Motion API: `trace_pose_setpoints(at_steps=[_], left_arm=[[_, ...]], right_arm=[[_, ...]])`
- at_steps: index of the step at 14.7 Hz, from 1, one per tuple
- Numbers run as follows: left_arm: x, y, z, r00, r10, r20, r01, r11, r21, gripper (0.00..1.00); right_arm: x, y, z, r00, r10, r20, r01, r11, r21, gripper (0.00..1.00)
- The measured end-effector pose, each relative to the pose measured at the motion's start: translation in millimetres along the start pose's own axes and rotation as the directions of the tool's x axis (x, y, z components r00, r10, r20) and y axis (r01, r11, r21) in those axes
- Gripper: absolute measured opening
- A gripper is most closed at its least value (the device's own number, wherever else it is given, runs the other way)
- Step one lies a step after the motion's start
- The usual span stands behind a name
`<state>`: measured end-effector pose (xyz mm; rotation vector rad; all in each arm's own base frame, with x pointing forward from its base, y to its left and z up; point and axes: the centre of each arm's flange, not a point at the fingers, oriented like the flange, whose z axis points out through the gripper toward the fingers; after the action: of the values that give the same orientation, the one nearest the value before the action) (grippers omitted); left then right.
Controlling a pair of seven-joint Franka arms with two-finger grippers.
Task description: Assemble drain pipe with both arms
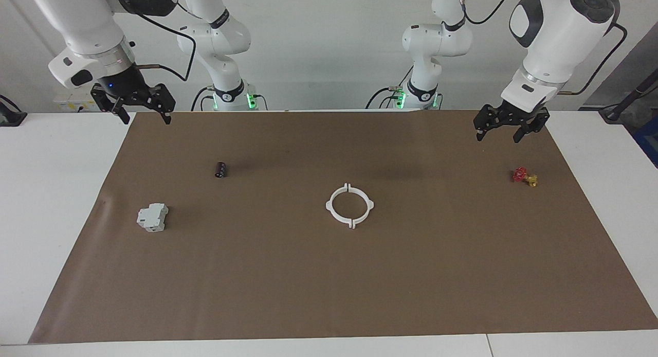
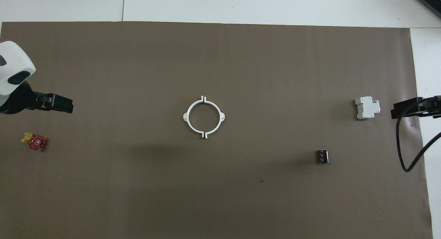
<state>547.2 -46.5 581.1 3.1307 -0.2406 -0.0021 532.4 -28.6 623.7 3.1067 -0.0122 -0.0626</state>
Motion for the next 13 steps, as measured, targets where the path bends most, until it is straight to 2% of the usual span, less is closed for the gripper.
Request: trace_pose_setpoints(at_steps=[3,13], left_arm=[[1.1,2.7,-9.4,1.0,0.005,-0.016,-0.005,1.0,0.001,1.0],[-2.0,-23.0,-9.5,0.999,-0.052,-0.008,0.052,0.999,0.0,1.0]], right_arm=[[0.0,0.0,0.0,1.0,0.0,0.0,0.0,1.0,0.0,1.0],[0.0,0.0,0.0,1.0,0.0,0.0,0.0,1.0,0.0,1.0]])
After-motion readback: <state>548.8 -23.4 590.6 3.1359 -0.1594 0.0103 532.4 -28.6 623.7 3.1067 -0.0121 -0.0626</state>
